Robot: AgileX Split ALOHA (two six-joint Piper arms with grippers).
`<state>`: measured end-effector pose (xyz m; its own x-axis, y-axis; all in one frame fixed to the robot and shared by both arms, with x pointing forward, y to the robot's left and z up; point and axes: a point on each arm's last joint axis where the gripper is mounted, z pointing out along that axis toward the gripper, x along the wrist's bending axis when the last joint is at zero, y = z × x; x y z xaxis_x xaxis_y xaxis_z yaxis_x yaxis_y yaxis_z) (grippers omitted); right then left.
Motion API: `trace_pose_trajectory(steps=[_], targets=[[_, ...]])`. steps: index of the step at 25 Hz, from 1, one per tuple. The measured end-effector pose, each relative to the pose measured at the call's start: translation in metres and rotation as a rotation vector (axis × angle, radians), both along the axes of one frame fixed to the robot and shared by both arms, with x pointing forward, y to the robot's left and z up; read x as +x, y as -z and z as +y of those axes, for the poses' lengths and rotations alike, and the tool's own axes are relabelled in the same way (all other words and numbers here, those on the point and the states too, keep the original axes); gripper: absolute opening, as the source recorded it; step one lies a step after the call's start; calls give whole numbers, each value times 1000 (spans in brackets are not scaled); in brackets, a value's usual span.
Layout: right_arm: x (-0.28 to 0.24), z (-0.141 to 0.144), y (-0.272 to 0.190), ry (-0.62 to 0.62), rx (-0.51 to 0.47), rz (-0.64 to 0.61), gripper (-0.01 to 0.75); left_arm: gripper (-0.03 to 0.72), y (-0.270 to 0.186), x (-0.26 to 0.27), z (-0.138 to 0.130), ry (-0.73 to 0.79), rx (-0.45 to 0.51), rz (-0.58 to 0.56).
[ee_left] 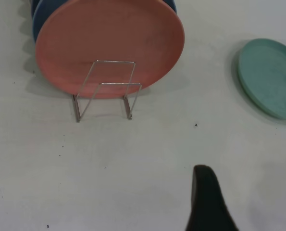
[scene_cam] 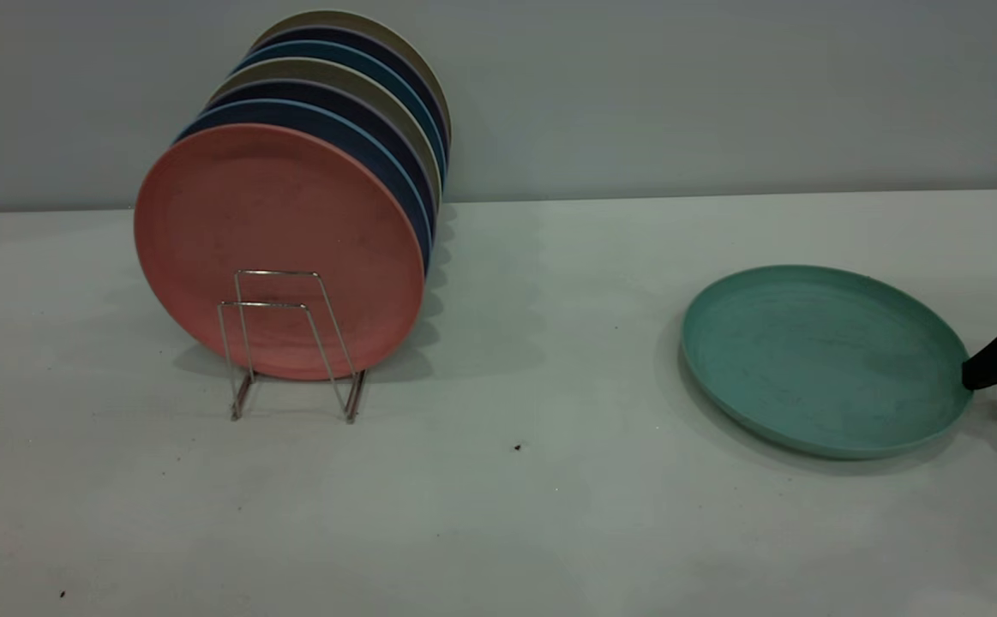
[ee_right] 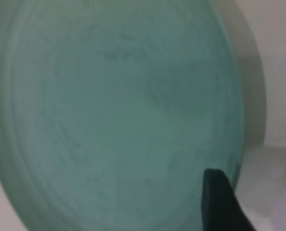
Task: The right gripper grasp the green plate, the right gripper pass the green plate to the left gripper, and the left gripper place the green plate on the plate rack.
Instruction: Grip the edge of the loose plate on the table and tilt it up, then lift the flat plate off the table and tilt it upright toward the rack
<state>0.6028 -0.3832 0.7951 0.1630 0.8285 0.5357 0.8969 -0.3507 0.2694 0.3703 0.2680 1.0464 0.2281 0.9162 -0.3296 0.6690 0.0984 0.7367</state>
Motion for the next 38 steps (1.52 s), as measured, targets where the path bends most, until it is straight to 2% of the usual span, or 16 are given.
trace_pose_trajectory(steps=[11,14,17,18,20,22,28,31,35,38], targets=[[7,24,11,-5,41,7,357,472,0,0,0,-1,-2,-1],[9,31,12,-5,18,8,273,472,0,0,0,-2,-2,-2],[11,32,13,10,-11,13,84,472,-1,0,-1,-3,-14,-3],[11,32,14,24,-14,17,52,472,-1,0,-1,-2,-18,-4],[11,31,14,40,-17,23,16,472,0,1,-1,4,-22,6],[12,30,12,34,-35,19,11,472,3,3,-2,12,-31,32],[13,25,-23,-109,-159,-36,11,468,21,25,-6,58,-65,135],[16,33,-47,-156,-190,-81,13,466,33,40,-10,90,-110,178],[19,72,-74,-302,-200,-148,13,466,47,59,-16,128,-199,203],[17,107,-88,-411,-170,-176,13,466,58,71,-19,142,-247,214]])
